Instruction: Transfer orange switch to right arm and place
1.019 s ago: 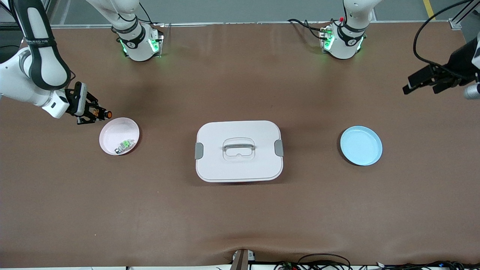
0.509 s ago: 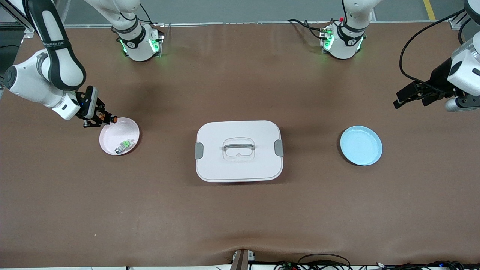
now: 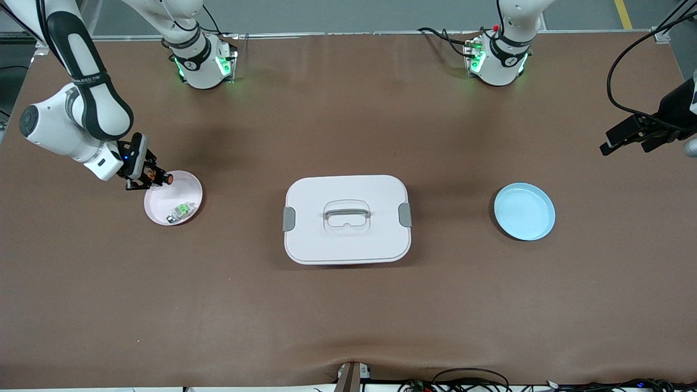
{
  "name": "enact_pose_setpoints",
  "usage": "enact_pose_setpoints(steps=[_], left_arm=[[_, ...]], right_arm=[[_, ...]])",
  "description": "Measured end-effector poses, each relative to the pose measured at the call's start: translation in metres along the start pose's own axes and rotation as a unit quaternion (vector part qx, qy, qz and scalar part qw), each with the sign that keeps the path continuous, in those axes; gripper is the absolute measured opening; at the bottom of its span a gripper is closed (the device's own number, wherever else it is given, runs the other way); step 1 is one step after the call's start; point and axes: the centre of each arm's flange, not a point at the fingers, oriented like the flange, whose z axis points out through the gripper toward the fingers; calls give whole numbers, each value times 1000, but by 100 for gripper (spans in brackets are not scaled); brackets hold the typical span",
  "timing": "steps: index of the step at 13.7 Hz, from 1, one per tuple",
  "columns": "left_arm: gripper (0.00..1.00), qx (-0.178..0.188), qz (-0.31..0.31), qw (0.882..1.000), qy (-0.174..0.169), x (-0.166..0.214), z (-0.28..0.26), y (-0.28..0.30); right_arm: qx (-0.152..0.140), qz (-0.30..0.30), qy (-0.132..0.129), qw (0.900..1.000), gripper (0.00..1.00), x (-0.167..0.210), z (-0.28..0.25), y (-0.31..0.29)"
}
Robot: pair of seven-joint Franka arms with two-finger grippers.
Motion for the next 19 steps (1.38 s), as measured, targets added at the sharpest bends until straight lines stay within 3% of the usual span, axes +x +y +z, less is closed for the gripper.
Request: enact_pose_setpoints(steps=[4, 13, 19], left_arm=[[100, 0, 1, 1000, 0, 0, 0, 1], [100, -29, 3, 1000, 6, -4, -11, -11], [100, -9, 12, 1000, 12, -3, -17, -15]], right_arm=[[-12, 2, 23, 1000, 42, -5, 26, -1], [-18, -2, 16, 1000, 42, 1, 42, 1], [-14, 3, 12, 1000, 42, -3, 53, 0]])
